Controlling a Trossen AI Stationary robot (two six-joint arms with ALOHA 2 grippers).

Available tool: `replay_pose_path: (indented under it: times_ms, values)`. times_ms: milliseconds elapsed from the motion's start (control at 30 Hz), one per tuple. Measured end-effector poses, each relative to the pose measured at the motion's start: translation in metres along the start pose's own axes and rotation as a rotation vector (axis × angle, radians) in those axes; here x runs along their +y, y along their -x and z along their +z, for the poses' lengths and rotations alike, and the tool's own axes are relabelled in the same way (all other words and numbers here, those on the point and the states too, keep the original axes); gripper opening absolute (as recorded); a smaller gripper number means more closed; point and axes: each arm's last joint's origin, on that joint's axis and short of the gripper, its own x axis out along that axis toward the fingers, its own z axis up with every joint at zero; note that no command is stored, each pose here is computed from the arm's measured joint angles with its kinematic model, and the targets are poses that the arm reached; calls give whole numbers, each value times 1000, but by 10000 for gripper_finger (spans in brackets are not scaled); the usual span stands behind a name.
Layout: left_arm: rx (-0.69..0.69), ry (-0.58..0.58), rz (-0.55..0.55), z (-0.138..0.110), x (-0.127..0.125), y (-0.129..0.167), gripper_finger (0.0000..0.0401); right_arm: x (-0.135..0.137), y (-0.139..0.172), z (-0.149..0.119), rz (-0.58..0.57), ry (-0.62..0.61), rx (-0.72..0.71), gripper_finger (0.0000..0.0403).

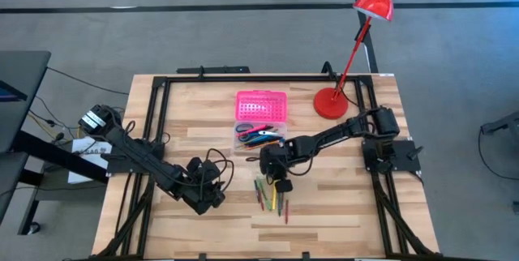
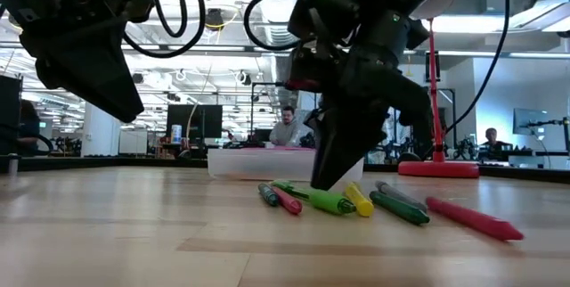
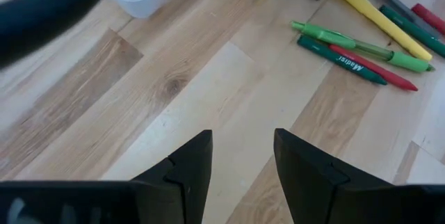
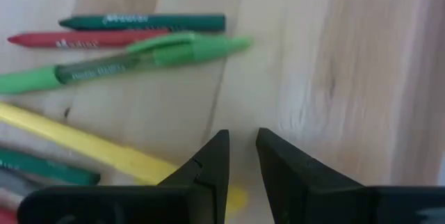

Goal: Pick & place school supplies into a supply box
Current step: Put the yellow pen into the pink supply box

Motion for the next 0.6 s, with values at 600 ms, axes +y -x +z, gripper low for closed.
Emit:
replay_pose_path:
  times_ms: [600]
  values:
    - [7, -16, 18, -1, 2, 0, 148, -2, 45, -7, -10, 76, 64, 73]
